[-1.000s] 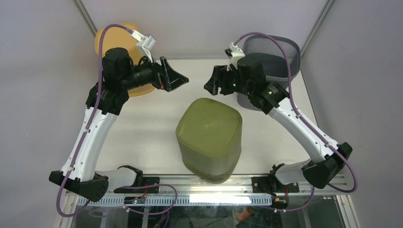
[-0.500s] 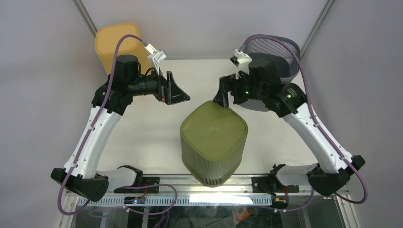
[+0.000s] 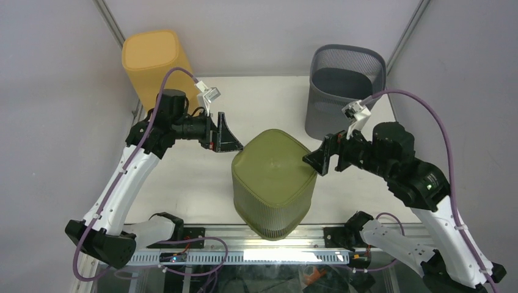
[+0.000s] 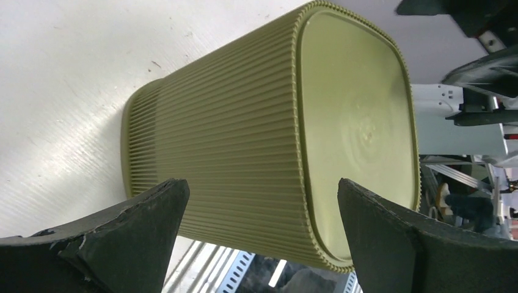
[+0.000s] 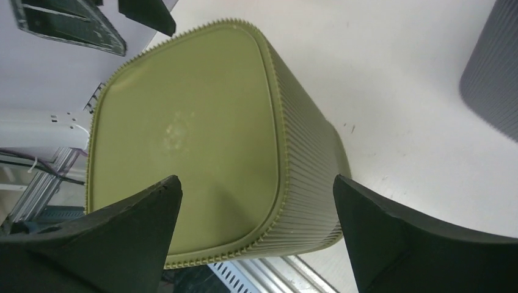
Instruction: Turn the large container upside down
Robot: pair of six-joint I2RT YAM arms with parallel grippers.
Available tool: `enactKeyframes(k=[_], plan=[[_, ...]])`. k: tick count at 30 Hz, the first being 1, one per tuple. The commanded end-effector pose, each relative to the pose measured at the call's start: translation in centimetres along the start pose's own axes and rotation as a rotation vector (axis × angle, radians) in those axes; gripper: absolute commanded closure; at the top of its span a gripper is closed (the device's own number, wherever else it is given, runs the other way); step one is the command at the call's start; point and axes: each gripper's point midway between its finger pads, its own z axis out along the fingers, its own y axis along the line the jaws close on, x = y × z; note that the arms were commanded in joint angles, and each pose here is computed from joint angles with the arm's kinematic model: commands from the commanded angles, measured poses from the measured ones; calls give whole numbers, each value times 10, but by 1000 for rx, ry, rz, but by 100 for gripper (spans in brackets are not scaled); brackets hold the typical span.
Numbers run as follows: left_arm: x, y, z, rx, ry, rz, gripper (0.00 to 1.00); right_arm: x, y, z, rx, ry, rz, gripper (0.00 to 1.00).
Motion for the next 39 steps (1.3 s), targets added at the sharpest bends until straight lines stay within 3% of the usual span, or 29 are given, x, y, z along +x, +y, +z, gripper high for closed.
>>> enactKeyframes(k=[1,7,12,18,24,29,34,39], plan=[[0,-24,-14,37,-62,25,1,14,7,16,-56,43,64,1],[7,-25,-9,81,-25,7,1,27,33,5,-226,77,22,1],[9,-27,-3,119,5,-3,1,31,23,19,-187,84,30,1],[11,-21,-2,87,-3,2,1,15,27,57,-238,8,43,6],[5,-12,-11,-23,-76,24,1,2,35,110,-324,21,5,8],[-7,5,-17,-153,-121,32,1,-29,7,155,-172,20,-51,7],[-17,23,-19,-257,-146,18,1,-77,-20,130,13,-49,-102,2],[-21,27,-1,-204,-111,-23,1,-84,-14,66,20,-152,-86,2]])
